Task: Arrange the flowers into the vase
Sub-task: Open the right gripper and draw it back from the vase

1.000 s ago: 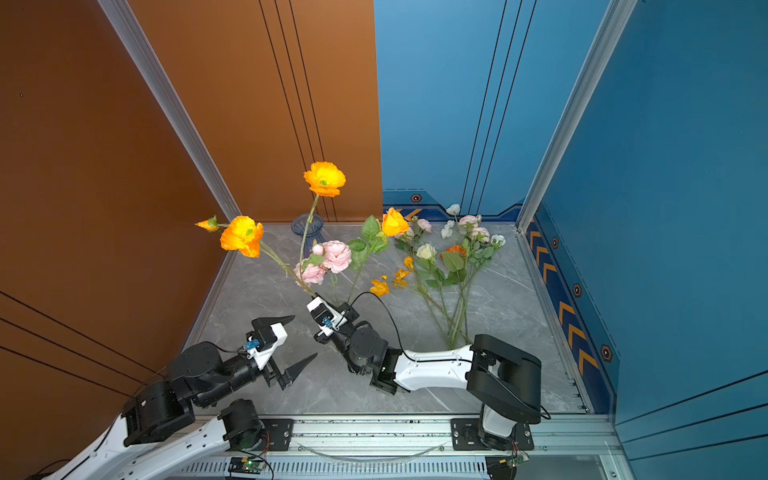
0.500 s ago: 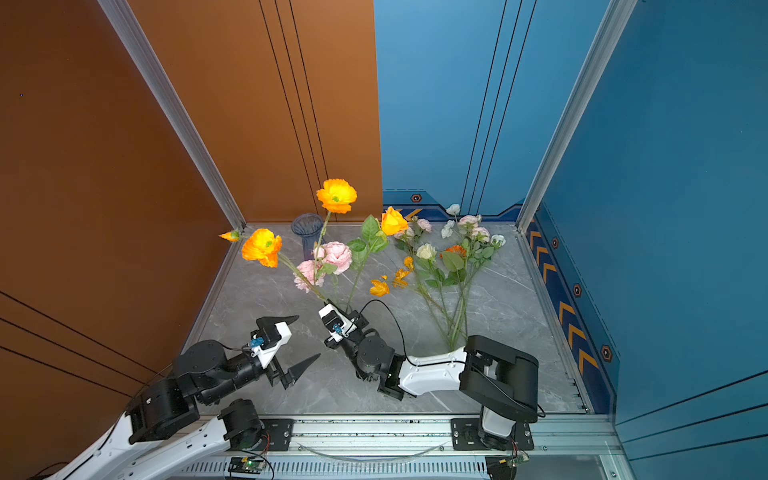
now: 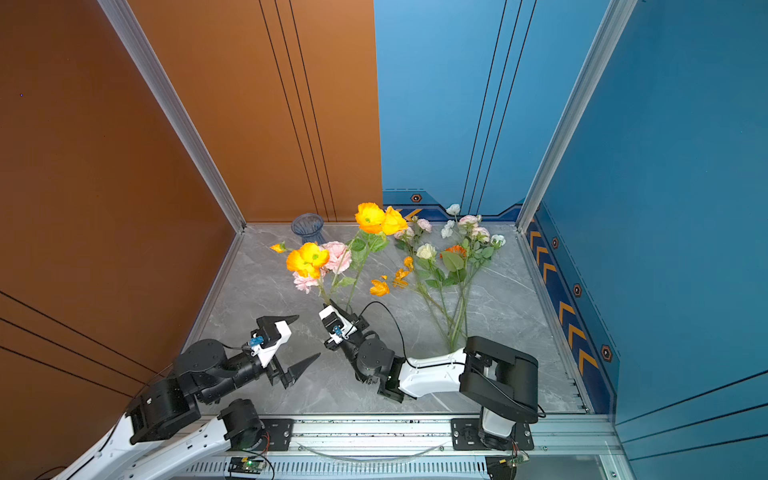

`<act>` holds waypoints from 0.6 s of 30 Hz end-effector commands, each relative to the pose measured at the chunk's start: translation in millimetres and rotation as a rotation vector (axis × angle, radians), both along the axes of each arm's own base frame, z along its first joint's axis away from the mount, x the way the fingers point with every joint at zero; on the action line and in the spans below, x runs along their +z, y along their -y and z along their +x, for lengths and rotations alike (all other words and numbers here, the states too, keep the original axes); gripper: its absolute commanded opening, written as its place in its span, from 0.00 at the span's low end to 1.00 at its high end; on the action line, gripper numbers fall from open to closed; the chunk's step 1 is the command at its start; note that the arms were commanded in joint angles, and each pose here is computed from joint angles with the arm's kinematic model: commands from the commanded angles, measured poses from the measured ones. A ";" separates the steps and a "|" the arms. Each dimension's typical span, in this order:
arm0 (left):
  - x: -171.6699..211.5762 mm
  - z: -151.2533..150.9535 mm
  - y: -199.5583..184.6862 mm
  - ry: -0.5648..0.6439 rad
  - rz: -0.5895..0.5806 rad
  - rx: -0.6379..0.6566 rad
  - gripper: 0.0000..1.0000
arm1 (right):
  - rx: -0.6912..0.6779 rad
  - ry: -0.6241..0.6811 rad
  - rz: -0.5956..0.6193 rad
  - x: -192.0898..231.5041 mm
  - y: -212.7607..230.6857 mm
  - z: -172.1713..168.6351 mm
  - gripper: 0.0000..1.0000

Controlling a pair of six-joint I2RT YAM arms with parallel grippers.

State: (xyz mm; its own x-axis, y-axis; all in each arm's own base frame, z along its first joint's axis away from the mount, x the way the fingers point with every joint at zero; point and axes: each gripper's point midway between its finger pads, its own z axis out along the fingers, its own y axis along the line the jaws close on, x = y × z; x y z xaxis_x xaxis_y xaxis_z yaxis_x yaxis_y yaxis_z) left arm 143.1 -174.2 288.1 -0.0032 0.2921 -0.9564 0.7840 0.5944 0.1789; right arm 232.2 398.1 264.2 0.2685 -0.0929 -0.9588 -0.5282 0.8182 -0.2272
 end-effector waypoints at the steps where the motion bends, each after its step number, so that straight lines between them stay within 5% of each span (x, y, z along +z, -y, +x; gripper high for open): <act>1: 0.0 1.5 3.5 -0.011 -0.019 -0.006 0.98 | -0.022 0.014 0.006 2.2 4.4 -3.5 0.23; 10: -0.8 1.3 5.5 -0.017 -0.018 -0.014 0.98 | -0.063 0.027 -0.034 7.4 12.5 -21.0 0.40; 18: -1.1 1.3 6.4 -0.020 -0.019 -0.019 0.98 | -0.146 -0.014 -0.076 12.3 30.7 -22.8 0.71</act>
State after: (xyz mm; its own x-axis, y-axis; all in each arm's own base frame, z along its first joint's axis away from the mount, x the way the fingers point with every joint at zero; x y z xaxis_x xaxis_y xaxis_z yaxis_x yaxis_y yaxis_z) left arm 144.3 -177.3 286.9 -0.0145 0.2901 -0.9569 0.7909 0.5889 0.1665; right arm 205.3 383.6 271.9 0.2723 -0.1753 -0.9461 -0.4606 0.8396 -0.2881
